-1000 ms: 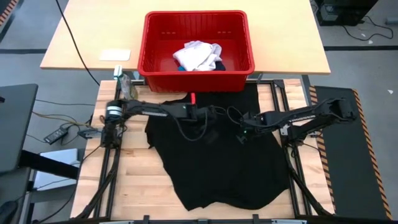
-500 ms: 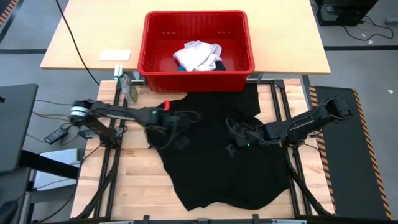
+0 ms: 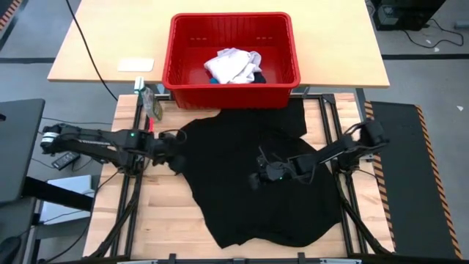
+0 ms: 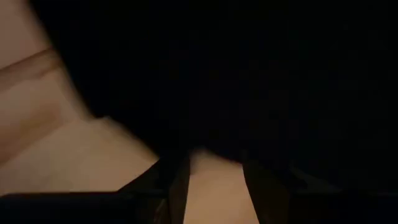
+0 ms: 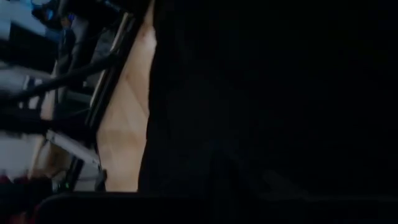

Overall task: Fold laundry
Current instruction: Fold the black shirt on the table

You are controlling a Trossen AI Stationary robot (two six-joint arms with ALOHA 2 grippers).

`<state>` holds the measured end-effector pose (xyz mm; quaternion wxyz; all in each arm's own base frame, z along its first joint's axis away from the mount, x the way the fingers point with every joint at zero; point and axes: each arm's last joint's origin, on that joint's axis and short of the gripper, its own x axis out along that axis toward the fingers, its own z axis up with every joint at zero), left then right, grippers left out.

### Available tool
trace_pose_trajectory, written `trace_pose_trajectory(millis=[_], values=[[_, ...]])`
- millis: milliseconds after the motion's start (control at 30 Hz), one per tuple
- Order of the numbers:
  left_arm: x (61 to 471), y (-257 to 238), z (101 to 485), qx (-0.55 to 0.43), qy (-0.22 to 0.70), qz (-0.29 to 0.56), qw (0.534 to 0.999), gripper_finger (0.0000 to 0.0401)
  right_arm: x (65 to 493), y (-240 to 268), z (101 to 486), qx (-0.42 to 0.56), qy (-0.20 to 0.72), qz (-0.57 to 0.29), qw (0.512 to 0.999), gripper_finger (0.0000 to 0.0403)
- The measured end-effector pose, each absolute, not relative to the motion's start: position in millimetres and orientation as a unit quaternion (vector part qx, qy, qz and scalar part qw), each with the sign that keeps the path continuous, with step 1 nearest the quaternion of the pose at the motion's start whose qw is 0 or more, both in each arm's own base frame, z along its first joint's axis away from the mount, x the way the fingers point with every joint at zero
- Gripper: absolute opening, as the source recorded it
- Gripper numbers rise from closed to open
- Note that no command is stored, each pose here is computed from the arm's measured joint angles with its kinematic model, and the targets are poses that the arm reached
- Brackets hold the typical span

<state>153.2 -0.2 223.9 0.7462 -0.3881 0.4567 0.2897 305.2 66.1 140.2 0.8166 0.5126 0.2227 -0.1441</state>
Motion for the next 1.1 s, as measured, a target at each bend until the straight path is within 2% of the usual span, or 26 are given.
trace_pose_trajectory(millis=[133, 300, 433, 533, 667, 833, 867, 1000, 1100], values=[[143.3, 6.3, 194.3, -0.391, 0.484, 0.304, 0.721, 0.0168, 318.0, 71.7, 127.5, 0.543, 0.216, -0.132, 0.800, 0.0086], [136.3, 10.5, 170.3, -0.405, 0.494, 0.314, 0.702, 0.0194, 333.9, 81.3, 123.7, 0.565, 0.214, -0.131, 0.786, 0.0145], [135.8, 12.5, 156.2, -0.395, 0.485, 0.302, 0.719, 0.0204, 346.5, 85.8, 125.1, 0.587, 0.213, -0.138, 0.769, 0.0181], [135.1, 12.9, 145.8, -0.393, 0.473, 0.299, 0.730, 0.0193, 351.5, 86.8, 125.3, 0.603, 0.222, -0.158, 0.750, 0.0185], [133.9, 13.0, 133.6, -0.396, 0.456, 0.293, 0.741, 0.0144, 356.7, 90.5, 127.0, 0.598, 0.248, -0.170, 0.743, 0.0161], [131.2, 13.5, 126.6, -0.388, 0.447, 0.302, 0.747, 0.0027, 351.3, 97.4, 120.7, 0.555, 0.321, -0.168, 0.749, 0.0099], [131.5, 13.4, 127.5, -0.388, 0.449, 0.300, 0.747, 0.0015, 348.0, 98.8, 118.2, 0.544, 0.343, -0.172, 0.746, 0.0084], [136.9, 6.6, 140.5, -0.395, 0.477, 0.249, 0.744, 0.0005, 335.5, 107.0, 112.7, 0.512, 0.428, -0.159, 0.728, 0.0020], [142.6, -3.2, 161.4, -0.391, 0.505, 0.191, 0.746, 0.0003, 325.6, 114.8, 115.3, 0.481, 0.480, -0.137, 0.721, 0.0010]])
